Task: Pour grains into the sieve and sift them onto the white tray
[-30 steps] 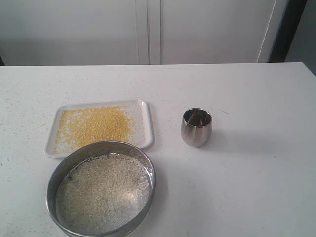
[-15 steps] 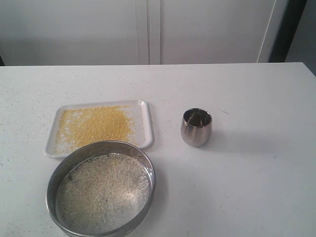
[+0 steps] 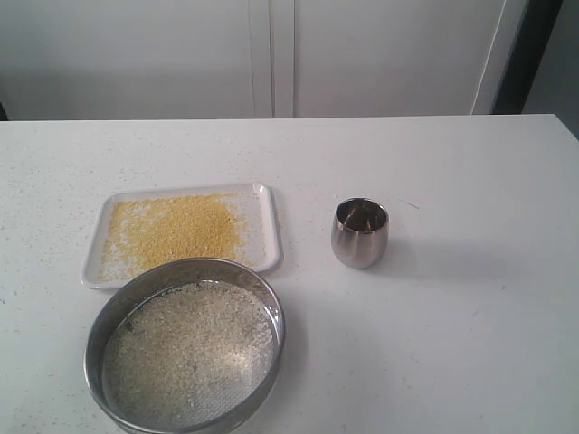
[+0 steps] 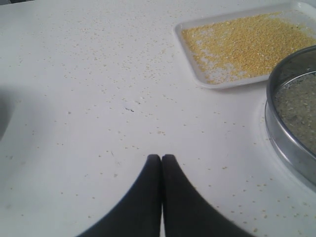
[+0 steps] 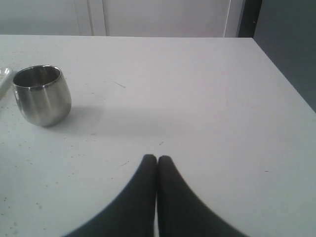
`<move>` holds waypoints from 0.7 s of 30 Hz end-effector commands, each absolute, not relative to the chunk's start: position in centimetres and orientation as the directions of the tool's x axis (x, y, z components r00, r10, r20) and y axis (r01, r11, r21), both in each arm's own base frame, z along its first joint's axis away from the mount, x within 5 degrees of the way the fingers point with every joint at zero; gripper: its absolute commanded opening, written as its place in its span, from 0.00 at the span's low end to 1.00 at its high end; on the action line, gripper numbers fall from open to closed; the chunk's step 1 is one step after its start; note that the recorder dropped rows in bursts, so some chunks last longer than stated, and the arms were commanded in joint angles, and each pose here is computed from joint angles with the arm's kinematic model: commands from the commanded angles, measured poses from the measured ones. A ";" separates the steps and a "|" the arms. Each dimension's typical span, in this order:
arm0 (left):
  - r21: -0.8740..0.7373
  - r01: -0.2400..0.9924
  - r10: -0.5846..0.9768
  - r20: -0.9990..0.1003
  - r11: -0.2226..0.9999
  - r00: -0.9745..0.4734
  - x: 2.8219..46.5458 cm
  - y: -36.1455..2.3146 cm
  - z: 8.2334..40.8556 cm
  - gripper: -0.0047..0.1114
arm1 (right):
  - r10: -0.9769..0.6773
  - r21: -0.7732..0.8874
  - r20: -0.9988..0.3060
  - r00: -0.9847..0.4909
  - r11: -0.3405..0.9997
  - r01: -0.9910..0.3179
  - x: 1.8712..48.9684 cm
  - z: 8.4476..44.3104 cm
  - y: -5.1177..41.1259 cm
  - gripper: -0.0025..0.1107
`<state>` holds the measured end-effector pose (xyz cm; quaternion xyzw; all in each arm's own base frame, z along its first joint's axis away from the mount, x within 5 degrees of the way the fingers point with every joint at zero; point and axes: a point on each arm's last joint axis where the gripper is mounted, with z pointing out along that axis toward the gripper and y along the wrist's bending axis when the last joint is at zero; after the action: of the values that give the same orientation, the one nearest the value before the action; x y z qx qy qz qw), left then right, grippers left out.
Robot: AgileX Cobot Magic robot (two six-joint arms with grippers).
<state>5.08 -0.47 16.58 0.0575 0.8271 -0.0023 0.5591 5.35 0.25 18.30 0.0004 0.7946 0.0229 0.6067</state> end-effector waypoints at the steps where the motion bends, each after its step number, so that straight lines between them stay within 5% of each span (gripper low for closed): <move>1: 0.048 0.092 0.079 -0.926 0.995 -0.368 5.1 -0.5 16.5 0.04 | 0.013 0.021 -0.965 -0.262 0.999 -0.026 5.3 18.1 0.2 0.02; 21: 0.048 0.092 0.079 -0.926 0.995 -0.368 5.1 -0.5 16.5 0.04 | -0.013 0.007 -0.965 -0.261 0.997 -0.077 5.3 18.2 0.5 0.02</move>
<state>5.08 -0.47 16.59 0.0575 0.8266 -0.0023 0.5598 5.33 0.48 18.28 -0.0216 0.7951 0.0327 0.6053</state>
